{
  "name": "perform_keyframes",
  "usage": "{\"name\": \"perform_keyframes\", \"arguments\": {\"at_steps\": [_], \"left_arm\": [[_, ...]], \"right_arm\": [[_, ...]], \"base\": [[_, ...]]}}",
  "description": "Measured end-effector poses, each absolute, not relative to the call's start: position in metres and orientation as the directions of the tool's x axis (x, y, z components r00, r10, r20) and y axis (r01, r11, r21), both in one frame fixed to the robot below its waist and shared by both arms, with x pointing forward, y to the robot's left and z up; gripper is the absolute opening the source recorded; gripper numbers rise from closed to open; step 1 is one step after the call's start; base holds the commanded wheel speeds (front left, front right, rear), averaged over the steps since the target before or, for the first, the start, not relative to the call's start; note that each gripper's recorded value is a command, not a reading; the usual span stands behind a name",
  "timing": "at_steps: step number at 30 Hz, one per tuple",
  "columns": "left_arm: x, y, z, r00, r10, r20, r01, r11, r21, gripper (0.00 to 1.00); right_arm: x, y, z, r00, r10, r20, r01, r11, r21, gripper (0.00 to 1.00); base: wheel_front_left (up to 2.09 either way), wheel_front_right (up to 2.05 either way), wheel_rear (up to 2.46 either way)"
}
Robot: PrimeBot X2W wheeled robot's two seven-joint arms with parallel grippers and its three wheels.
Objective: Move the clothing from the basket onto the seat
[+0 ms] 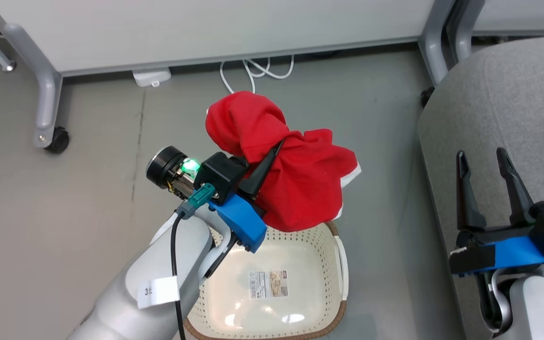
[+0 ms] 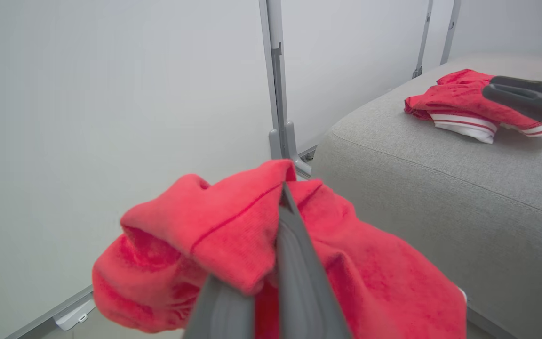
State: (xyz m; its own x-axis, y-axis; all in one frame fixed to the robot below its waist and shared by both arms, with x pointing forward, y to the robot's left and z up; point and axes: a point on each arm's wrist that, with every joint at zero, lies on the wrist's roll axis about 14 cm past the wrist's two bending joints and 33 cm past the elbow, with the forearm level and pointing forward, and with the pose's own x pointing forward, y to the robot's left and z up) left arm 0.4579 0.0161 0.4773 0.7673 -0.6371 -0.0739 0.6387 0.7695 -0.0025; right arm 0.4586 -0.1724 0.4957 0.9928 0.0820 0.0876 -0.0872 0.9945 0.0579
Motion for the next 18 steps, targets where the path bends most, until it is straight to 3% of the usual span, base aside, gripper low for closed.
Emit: {"name": "perform_keyframes", "arguments": {"at_steps": [18], "left_arm": [[0.444,0.005,0.554,0.738,-0.669,0.086,0.659,0.742,0.121,0.0]], "right_arm": [[0.427,-0.177,0.51,0.992,0.063,0.105,-0.07,0.995,0.069,1.0]], "base": [[0.0,0.0,0.0]]}}
